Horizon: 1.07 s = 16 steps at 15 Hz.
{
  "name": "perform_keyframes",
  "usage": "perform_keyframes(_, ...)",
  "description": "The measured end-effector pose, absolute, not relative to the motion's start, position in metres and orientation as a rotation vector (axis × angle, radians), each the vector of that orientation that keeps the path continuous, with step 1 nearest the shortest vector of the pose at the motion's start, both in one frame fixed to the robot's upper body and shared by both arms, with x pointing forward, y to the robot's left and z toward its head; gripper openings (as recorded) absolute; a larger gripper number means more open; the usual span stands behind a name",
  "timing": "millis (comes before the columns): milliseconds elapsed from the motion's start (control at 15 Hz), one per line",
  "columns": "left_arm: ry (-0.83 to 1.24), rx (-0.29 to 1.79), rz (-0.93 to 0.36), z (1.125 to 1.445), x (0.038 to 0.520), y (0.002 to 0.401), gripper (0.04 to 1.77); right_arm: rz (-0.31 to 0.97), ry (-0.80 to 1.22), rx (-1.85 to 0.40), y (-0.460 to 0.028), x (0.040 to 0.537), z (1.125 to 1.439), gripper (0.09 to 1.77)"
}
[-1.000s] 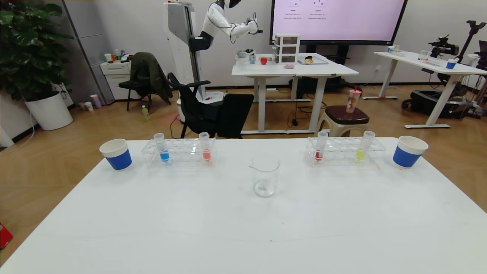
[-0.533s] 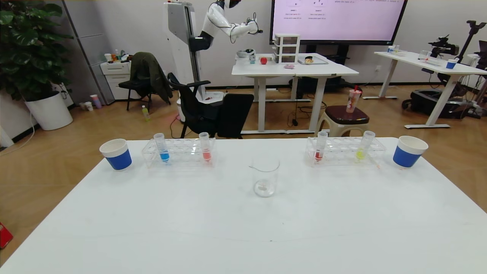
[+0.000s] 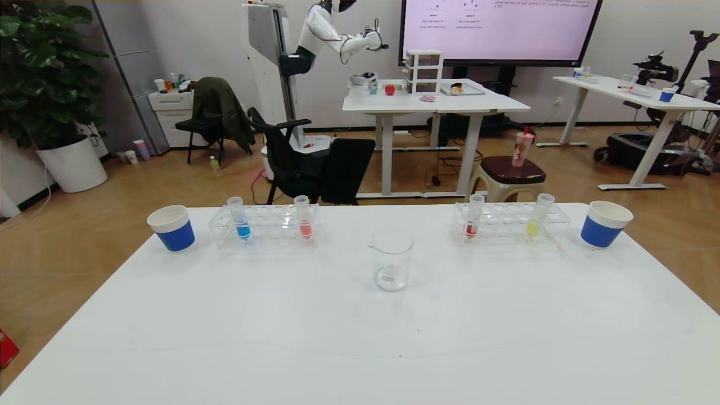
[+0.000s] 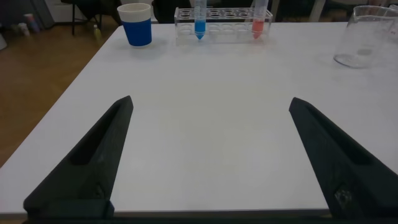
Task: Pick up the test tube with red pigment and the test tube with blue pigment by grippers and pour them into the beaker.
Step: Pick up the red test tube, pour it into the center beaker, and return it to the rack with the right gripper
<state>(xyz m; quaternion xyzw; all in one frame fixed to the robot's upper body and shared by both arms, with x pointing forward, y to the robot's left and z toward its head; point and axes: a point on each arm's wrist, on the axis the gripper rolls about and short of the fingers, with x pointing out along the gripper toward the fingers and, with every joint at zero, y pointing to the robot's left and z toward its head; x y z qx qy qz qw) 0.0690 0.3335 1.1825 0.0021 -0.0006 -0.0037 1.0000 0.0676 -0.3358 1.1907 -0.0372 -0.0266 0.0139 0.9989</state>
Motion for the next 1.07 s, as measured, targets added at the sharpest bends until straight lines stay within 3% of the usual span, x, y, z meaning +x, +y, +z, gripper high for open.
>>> perform_keyframes(267,-0.001,0.005,-0.008,1.182,0.069,0.333,1.75,0.029,-0.115,-0.064,-0.336,0.066,1.234,1.74)
perform_keyframes(467,-0.001,0.005,-0.008,1.182,0.069,0.333,1.75,0.038,-0.137,-0.031,-0.336,0.091,1.285,1.74)
perform_keyframes(800,-0.001,0.005,-0.007,1.182,0.069,0.333,1.75,0.066,-0.141,-0.01,-0.333,0.184,1.347,1.74)
perform_keyframes(1067,-0.001,0.004,-0.007,1.182,0.069,0.333,1.75,0.139,-0.128,0.008,-0.316,0.272,1.348,1.74)
